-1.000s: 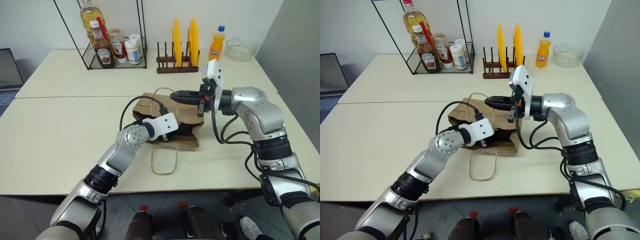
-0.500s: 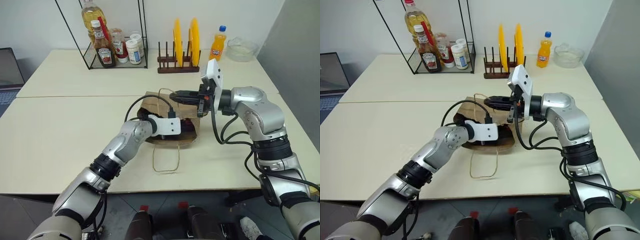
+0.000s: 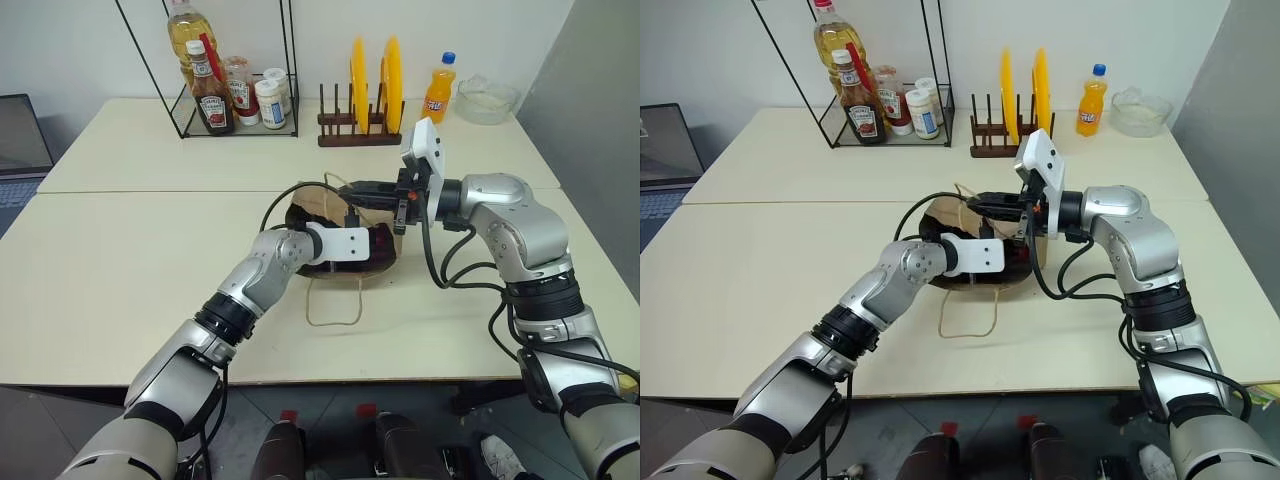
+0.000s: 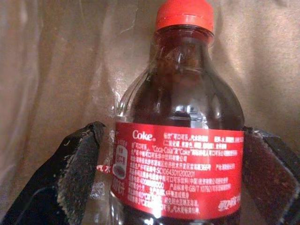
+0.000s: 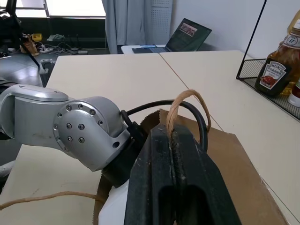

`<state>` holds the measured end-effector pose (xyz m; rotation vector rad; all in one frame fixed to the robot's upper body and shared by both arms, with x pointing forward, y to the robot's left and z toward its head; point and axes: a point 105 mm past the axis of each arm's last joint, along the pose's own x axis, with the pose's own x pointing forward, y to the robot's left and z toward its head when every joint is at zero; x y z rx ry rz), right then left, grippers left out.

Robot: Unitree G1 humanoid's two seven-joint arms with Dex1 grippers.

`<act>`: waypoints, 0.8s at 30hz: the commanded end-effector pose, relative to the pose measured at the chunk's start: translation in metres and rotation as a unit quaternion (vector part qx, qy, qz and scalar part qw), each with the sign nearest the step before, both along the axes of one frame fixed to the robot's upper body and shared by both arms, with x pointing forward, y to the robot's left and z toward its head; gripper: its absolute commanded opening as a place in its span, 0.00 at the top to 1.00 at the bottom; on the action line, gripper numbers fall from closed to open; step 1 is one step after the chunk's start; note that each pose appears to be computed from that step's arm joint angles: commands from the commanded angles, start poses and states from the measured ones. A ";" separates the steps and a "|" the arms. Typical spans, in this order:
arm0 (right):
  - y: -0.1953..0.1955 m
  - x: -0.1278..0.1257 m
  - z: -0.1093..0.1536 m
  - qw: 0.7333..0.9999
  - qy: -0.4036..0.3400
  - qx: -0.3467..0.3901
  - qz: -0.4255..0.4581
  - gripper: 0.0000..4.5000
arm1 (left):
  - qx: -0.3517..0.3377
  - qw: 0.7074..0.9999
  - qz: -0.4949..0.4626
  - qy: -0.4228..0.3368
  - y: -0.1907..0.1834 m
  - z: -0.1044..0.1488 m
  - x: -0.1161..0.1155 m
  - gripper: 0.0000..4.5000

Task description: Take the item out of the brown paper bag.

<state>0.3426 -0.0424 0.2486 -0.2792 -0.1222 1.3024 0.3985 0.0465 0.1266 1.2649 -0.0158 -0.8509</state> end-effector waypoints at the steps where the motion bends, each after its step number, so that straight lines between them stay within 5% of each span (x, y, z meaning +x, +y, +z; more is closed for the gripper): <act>1: -0.002 -0.004 0.023 0.999 -0.040 0.019 0.002 1.00 | 0.002 1.000 -0.004 -0.008 0.000 0.004 0.001 0.28; 10: -0.004 -0.002 0.023 0.999 -0.042 0.017 -0.005 1.00 | -0.030 1.000 -0.006 0.001 -0.002 0.009 0.000 0.28; 24: -0.019 0.020 0.017 0.997 -0.060 0.004 -0.050 1.00 | -0.149 0.969 -0.169 0.100 0.017 0.049 -0.079 0.28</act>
